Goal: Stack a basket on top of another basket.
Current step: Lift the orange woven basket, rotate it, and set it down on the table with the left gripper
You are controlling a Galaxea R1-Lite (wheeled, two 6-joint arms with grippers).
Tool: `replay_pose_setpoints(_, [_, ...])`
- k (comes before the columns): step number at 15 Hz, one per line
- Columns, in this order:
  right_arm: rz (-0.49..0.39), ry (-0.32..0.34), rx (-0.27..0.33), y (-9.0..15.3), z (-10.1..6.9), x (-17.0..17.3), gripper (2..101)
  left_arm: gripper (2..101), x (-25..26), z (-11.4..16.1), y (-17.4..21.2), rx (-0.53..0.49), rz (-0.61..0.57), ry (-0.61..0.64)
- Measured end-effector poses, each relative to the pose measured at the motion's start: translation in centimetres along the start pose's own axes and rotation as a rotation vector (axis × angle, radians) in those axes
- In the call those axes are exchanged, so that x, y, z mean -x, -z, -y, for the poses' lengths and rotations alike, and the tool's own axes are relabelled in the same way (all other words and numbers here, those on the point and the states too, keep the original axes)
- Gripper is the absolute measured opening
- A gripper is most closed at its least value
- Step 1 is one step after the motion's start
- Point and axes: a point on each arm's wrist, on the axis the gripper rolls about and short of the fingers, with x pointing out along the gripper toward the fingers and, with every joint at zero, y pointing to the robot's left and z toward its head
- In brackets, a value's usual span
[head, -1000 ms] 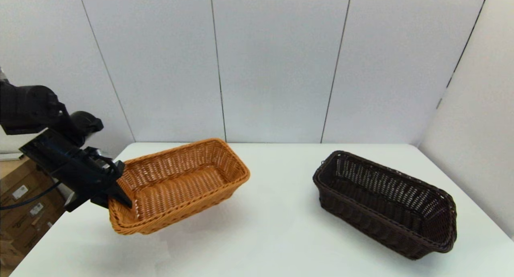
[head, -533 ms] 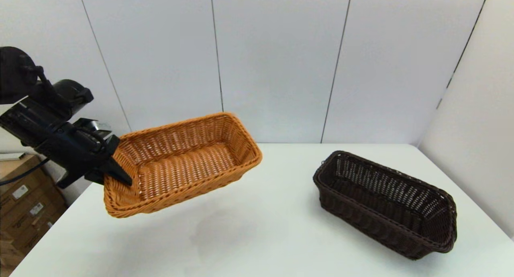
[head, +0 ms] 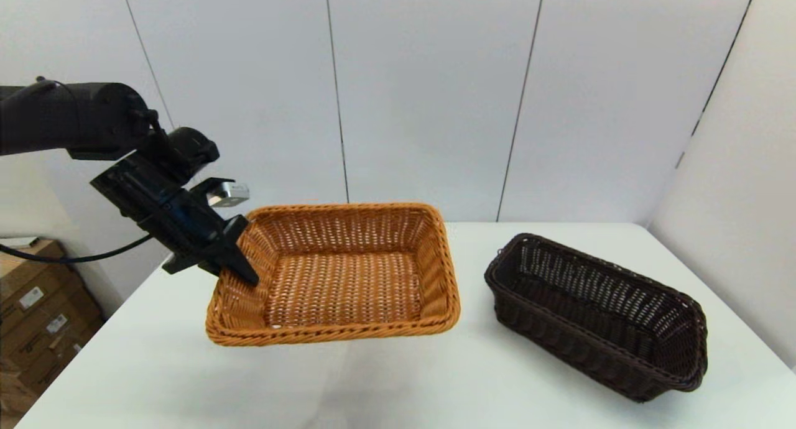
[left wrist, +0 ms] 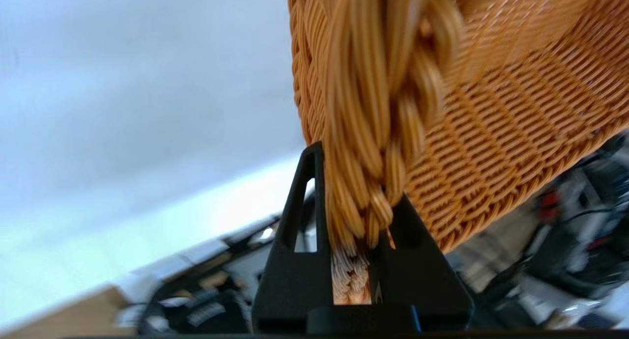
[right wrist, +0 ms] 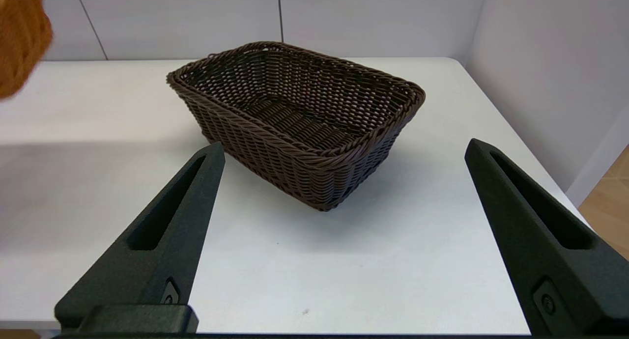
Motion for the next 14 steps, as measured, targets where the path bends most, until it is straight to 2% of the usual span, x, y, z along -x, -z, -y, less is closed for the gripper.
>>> replay_pose_setpoints(8, [0.000,0.000,0.000,0.0,0.0,0.0,97.1,14.5,-7.1,-1.2,-5.2,-0.051,-0.084,-0.001])
replay_pose_setpoints(14, [0.000,0.000,0.000,0.0,0.0,0.0,97.1,14.5,-11.7,-1.8,-7.2,0.094,-0.071,0.004])
